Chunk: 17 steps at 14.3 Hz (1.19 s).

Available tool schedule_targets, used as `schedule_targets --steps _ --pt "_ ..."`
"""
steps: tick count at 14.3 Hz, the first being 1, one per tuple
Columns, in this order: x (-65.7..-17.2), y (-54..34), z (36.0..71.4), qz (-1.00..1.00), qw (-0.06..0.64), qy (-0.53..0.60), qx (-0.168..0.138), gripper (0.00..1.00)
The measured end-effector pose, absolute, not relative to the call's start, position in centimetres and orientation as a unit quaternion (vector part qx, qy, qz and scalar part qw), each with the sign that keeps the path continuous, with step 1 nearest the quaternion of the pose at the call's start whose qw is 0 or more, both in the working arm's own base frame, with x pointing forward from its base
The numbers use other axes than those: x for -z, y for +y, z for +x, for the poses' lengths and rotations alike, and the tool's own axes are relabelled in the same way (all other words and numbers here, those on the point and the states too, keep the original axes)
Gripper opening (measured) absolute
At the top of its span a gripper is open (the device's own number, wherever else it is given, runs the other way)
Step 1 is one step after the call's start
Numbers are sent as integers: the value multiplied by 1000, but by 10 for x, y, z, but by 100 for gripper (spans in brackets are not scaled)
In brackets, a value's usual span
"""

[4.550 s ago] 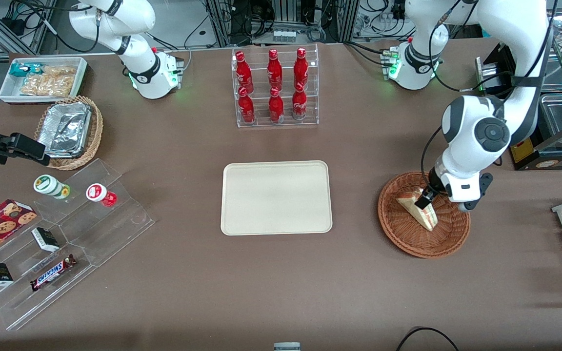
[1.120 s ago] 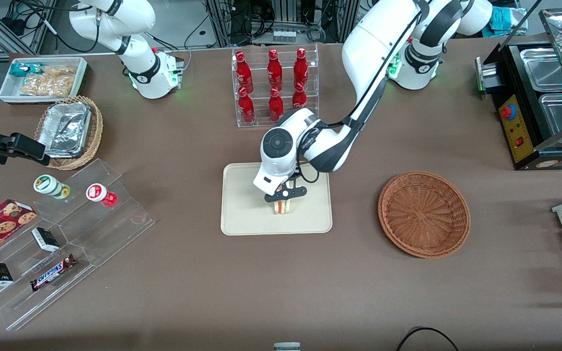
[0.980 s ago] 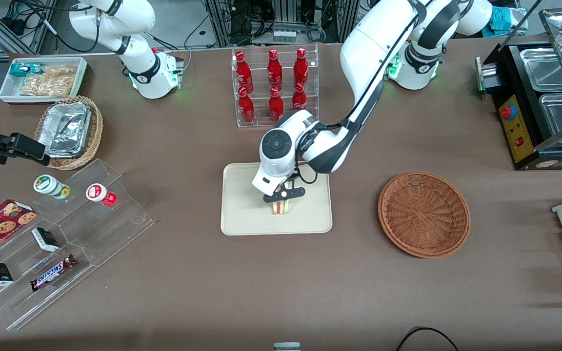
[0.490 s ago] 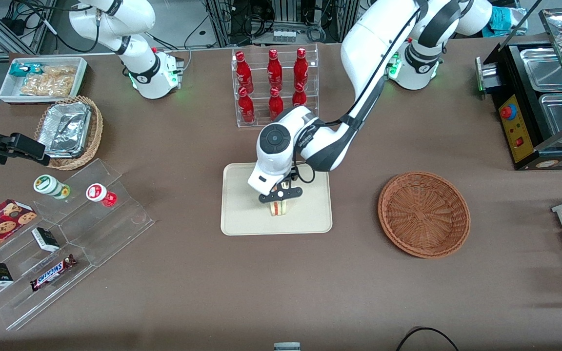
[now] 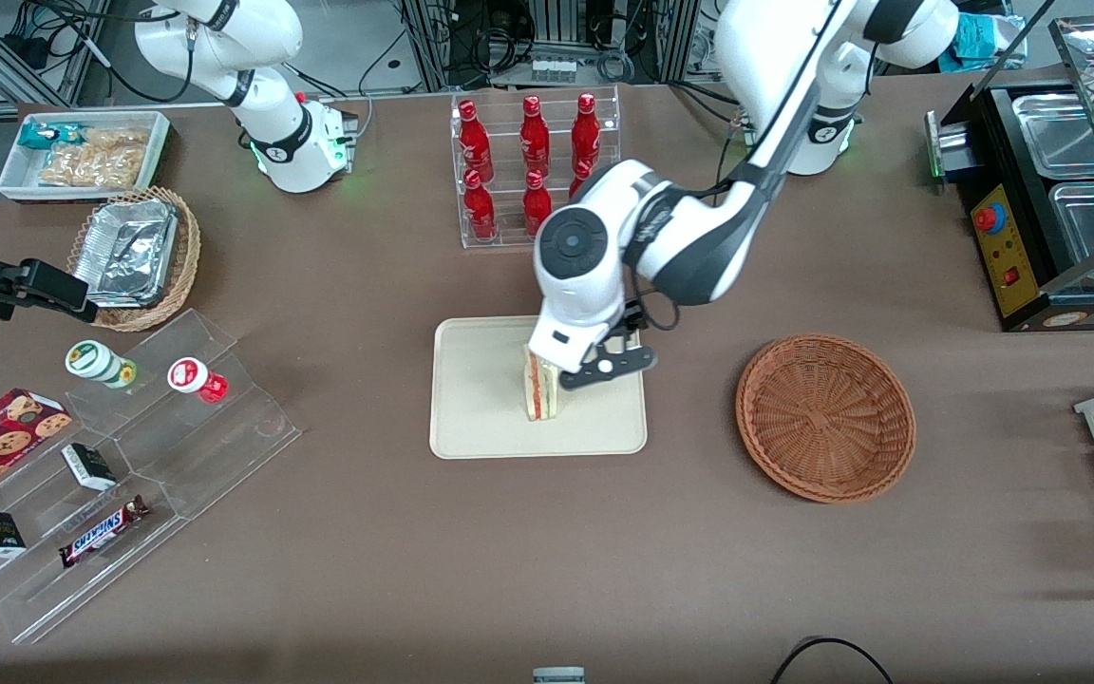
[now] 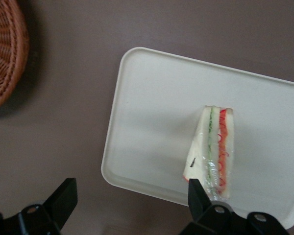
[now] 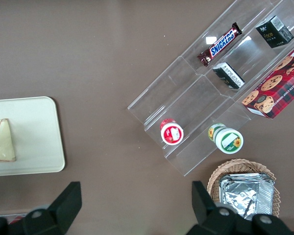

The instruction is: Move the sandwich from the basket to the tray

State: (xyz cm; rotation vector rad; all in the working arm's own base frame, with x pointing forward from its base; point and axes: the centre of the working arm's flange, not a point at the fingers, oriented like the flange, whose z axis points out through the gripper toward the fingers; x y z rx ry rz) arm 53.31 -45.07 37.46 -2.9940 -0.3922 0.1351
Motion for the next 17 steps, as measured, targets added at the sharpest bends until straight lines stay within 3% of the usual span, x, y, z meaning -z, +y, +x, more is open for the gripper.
schedule_targets --steps 7,14,17 --pt "-388 -283 569 -991 62 -76 -87 100" --pt "-446 -139 555 -990 24 -15 -139 100" --pt "-478 -98 546 -989 11 4 -145 100"
